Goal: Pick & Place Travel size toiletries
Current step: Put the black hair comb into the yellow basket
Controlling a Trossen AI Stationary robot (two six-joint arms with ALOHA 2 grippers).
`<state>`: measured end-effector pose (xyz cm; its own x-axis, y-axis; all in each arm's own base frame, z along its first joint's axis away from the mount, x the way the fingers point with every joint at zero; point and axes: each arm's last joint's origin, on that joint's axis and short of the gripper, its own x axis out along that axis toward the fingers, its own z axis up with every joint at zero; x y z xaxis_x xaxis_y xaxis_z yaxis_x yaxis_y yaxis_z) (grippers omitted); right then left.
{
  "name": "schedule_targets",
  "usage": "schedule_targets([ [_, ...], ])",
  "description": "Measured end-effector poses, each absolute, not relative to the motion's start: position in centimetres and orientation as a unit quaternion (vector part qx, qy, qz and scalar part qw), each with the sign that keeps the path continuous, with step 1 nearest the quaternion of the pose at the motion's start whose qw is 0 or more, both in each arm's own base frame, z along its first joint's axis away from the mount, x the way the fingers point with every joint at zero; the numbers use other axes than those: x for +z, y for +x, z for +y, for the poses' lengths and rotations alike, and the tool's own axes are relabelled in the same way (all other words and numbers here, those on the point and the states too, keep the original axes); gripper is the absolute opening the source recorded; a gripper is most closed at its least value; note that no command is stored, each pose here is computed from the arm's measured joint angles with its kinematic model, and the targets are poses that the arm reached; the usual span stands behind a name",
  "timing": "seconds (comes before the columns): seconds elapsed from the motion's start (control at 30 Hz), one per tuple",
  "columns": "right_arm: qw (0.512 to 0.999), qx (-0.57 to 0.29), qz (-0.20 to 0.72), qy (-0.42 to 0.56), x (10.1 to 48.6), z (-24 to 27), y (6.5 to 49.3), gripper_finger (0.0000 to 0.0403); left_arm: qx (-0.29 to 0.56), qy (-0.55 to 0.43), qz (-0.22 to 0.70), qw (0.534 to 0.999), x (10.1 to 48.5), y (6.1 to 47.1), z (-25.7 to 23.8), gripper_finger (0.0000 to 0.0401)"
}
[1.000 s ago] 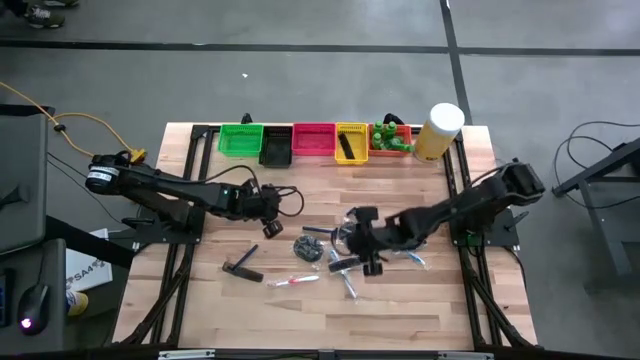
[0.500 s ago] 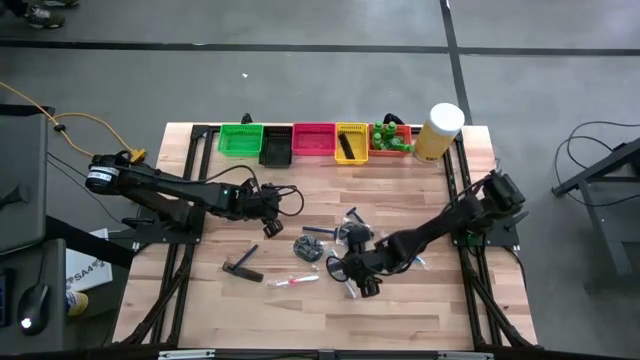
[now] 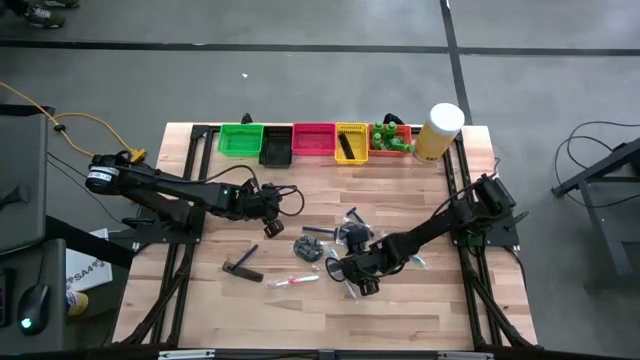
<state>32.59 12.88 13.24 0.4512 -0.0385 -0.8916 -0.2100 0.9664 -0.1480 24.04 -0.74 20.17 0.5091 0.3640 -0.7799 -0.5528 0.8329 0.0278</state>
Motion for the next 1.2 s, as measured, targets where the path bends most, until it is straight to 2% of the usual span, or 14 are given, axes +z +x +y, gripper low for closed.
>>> schedule_targets([
  [0.23,0.837,0.072,0.535,-0.091,13.2,11.6,33.0,0.0226,0.266,-0.113,0.417,0.862,20.2,24.0,-0.7,0.009],
  [0.6,0.834,0.081,0.541,-0.072,13.1,10.5,33.4,0.012,0.266,-0.112,0.418,0.862,20.2,24.0,-0.7,0.009],
  [0.77,0.836,0.077,0.539,-0.07,13.3,10.2,33.4,0.0121,0.265,-0.111,0.418,0.862,20.2,24.0,-0.7,0.009],
  [0.93,0.836,0.074,0.54,-0.066,13.3,10.1,33.4,0.0139,0.265,-0.11,0.418,0.862,20.2,24.0,-0.7,0.009],
  [1.07,0.836,0.076,0.54,-0.065,13.4,10.1,33.4,0.012,0.265,-0.11,0.418,0.862,20.2,24.0,-0.7,0.009],
  [1.2,0.836,0.077,0.54,-0.063,14.1,10.0,33.1,0.0119,0.265,-0.11,0.418,0.862,20.2,24.0,-0.7,0.009],
])
